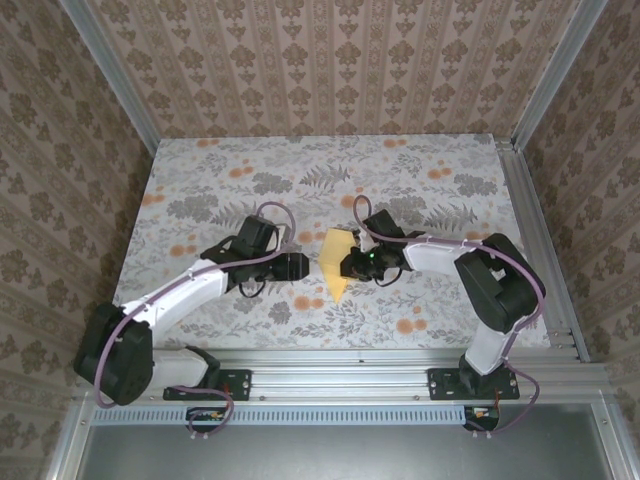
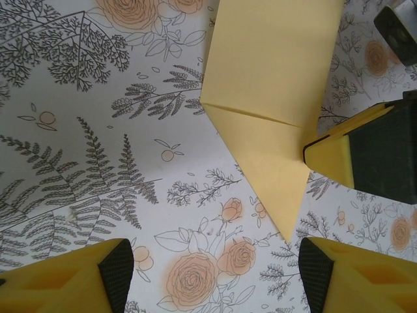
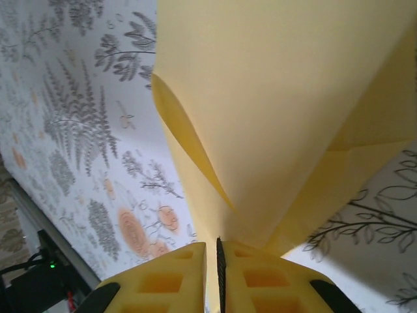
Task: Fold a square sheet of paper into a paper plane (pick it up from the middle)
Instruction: Fold the wing for the fifth time at the center of the table.
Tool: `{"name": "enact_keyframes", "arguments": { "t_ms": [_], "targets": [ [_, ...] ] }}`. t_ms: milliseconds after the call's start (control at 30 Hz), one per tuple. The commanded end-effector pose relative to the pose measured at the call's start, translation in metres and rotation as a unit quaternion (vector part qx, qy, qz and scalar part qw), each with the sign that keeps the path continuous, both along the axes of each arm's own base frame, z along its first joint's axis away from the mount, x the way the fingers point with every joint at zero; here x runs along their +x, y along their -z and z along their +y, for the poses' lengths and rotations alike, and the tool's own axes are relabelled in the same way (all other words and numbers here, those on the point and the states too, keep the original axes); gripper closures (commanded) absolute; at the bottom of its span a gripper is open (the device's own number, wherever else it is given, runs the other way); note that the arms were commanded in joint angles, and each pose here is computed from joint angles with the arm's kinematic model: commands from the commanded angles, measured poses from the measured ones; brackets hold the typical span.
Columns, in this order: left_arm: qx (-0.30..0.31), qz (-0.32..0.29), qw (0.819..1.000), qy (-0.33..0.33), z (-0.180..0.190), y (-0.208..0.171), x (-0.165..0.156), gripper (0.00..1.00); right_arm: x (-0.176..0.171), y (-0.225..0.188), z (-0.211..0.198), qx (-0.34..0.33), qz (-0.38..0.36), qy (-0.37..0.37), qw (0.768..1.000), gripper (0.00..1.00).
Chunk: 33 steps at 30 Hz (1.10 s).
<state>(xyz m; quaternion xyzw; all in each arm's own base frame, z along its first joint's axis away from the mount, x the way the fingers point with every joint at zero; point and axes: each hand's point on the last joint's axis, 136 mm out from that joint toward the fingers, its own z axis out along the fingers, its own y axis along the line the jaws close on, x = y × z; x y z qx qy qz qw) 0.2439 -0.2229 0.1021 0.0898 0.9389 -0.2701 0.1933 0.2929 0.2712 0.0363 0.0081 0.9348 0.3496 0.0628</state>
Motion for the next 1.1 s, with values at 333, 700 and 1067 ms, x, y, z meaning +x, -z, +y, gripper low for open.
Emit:
{"name": "enact_keyframes", "arguments": {
  "t_ms": [333,700,1067],
  "targets": [
    [-0.046,0.023,0.998,-0.023,-0.03,0.015,0.004,0.29,-0.003,0.032,-0.027,-0.009,0.014,0.025,1.0,0.94],
    [-0.07,0.029,0.996,-0.052,-0.065,0.038,0.013,0.33,-0.008,0.048,-0.04,0.028,0.033,0.051,0.998,1.0],
    [-0.087,0.014,0.993,-0.082,-0.085,0.051,0.036,0.52,-0.01,0.05,-0.044,0.033,0.036,0.051,0.997,1.0]
  ]
}}
